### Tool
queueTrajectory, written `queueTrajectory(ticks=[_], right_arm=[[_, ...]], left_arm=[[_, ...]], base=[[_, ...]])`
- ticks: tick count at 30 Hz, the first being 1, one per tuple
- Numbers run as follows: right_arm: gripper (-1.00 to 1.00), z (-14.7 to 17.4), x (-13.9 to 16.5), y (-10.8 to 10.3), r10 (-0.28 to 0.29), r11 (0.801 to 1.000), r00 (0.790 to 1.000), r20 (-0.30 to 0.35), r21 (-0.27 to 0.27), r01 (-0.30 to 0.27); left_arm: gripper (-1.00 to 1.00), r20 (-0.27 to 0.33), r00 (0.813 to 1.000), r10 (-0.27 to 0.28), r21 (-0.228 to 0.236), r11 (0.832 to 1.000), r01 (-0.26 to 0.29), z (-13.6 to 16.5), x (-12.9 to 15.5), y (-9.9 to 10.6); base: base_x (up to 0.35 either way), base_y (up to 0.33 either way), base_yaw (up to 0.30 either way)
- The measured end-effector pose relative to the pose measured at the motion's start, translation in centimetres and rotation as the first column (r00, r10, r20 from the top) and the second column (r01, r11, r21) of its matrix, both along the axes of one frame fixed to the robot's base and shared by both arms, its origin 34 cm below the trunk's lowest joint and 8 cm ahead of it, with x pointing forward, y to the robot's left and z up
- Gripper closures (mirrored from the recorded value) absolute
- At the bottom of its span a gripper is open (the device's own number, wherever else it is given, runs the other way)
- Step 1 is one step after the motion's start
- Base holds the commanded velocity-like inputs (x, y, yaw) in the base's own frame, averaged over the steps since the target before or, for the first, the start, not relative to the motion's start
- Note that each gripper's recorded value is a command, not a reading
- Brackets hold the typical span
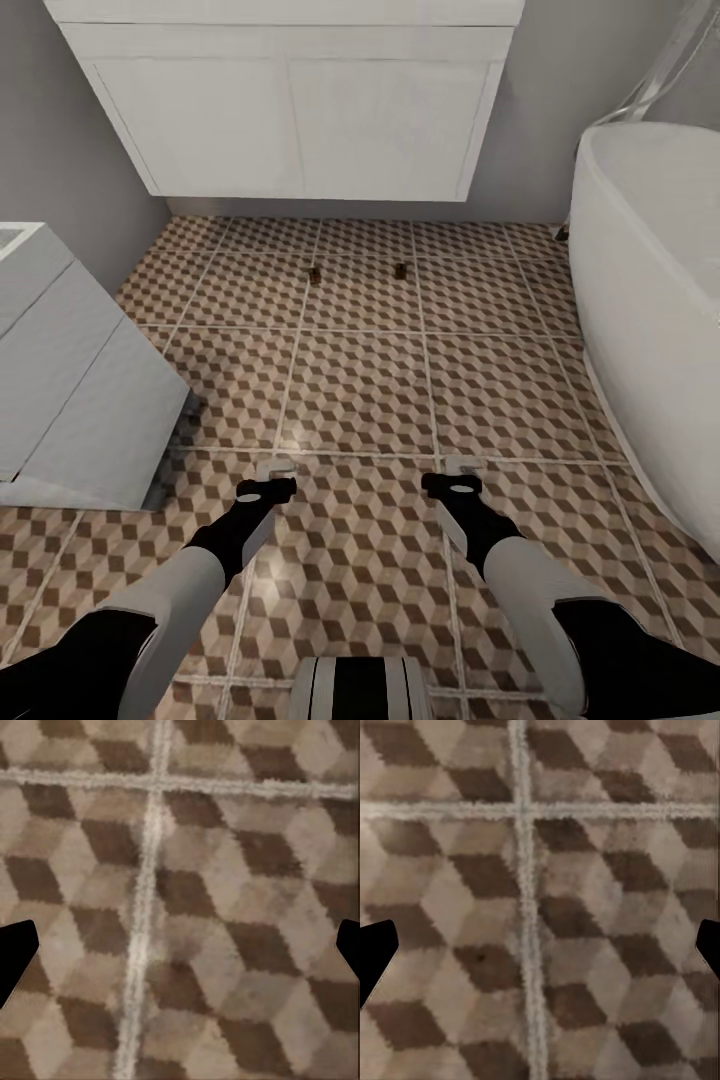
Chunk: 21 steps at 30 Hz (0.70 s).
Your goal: Take the four mousetraps from the cabinet in the bathroom and place them on the bathroom floor. Make sure all four end up on the same floor surface, and ensure that at least two of them are either under or directly next to the same bathroom sink.
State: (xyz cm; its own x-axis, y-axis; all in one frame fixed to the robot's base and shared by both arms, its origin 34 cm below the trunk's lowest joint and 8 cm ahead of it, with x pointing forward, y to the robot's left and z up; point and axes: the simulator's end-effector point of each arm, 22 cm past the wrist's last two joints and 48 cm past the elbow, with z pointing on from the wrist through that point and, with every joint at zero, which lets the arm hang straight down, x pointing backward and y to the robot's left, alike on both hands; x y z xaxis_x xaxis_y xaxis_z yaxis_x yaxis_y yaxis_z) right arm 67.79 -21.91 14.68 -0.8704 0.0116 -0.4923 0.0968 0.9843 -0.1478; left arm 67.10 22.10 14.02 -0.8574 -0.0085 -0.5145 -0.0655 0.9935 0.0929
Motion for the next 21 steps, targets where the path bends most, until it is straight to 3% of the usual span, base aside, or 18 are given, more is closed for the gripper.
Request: queueTrajectory(ticks=[21], right_arm=[[-1.0, 5.4, 2.7, -0.1, 0.0, 1.0, 0.997, 0.08, 0.0, 0.0]], left_arm=[[-1.0, 0.084, 0.996, 0.0, 0.0, 1.0, 0.0, 5.3, 2.8, 0.0]], base=[[0.0, 0.0, 0.0]])
